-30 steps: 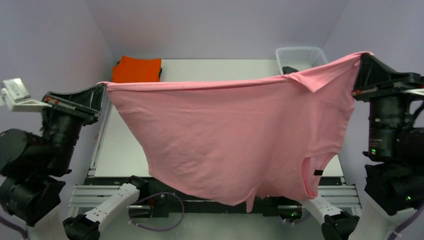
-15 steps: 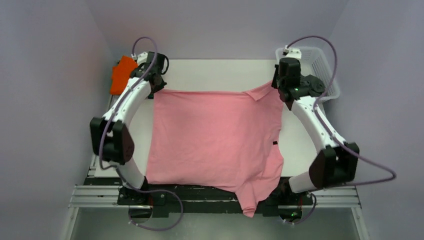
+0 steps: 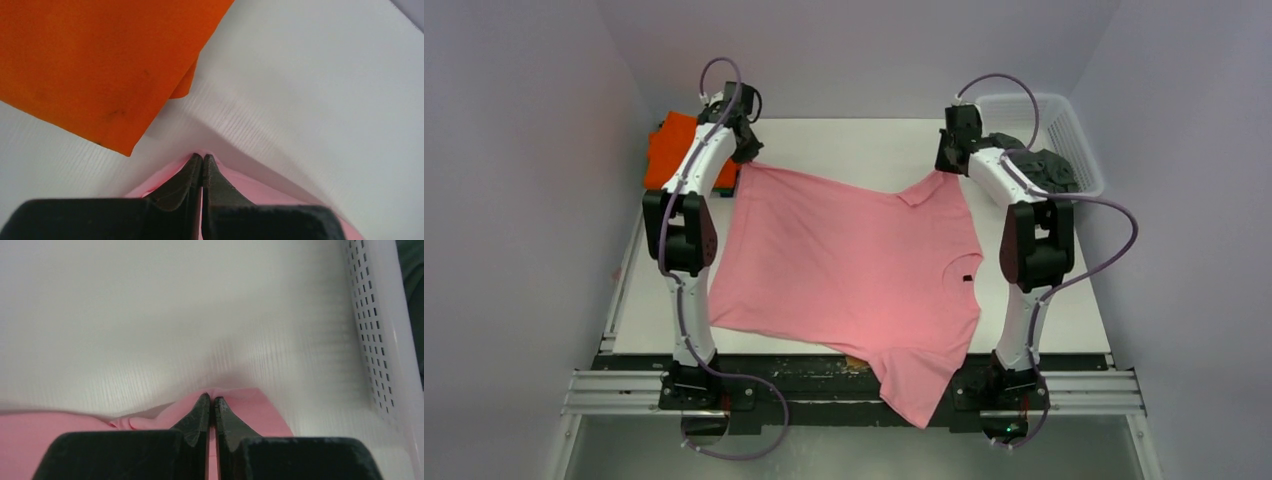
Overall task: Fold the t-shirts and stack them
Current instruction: Fold the flattened tshirt in 1/3 of the way
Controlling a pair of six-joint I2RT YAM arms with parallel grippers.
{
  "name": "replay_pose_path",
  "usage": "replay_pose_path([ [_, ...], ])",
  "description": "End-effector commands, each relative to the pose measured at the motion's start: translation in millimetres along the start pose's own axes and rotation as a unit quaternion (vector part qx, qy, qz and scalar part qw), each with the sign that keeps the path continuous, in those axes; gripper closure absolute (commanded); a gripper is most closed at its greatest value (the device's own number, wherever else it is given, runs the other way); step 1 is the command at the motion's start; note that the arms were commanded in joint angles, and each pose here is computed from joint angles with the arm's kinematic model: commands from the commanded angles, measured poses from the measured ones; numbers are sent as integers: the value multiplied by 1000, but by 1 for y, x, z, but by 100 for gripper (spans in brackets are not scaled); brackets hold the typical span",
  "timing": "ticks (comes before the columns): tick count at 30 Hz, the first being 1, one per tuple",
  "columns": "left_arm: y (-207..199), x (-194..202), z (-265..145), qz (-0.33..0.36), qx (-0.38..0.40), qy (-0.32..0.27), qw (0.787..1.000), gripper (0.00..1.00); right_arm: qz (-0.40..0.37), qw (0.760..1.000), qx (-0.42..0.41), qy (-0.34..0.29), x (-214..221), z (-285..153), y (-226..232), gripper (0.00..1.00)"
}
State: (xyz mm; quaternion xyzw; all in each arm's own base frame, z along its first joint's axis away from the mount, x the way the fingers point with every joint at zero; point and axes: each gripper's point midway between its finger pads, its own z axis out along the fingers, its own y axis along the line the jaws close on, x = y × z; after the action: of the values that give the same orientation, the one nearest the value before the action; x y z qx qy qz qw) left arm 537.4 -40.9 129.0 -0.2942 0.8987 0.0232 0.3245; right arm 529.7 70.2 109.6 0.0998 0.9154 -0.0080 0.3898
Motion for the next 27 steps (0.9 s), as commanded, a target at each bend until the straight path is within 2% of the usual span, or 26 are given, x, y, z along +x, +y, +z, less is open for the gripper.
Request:
replay_pose_path([
  [1,13,-7,-8,-11,1,10,1000,100,32,999,-13,11,-16,-43,1,100],
  [9,56,25,-37,9,-26,29,999,100,64,984,-76,151,83,-118,-2,100],
  [12,74,42,-48,12,-40,40,998,100,89,975,-105,176,110,-147,1,100],
  [16,96,62,-59,17,-52,47,997,100,94,974,-81,187,133,-180,-19,100],
  [20,113,77,-65,20,-68,54,996,100,94,965,-109,221,160,-211,-18,100],
  [27,135,77,-67,14,-113,58,992,100,117,946,-105,282,227,-225,-25,99],
])
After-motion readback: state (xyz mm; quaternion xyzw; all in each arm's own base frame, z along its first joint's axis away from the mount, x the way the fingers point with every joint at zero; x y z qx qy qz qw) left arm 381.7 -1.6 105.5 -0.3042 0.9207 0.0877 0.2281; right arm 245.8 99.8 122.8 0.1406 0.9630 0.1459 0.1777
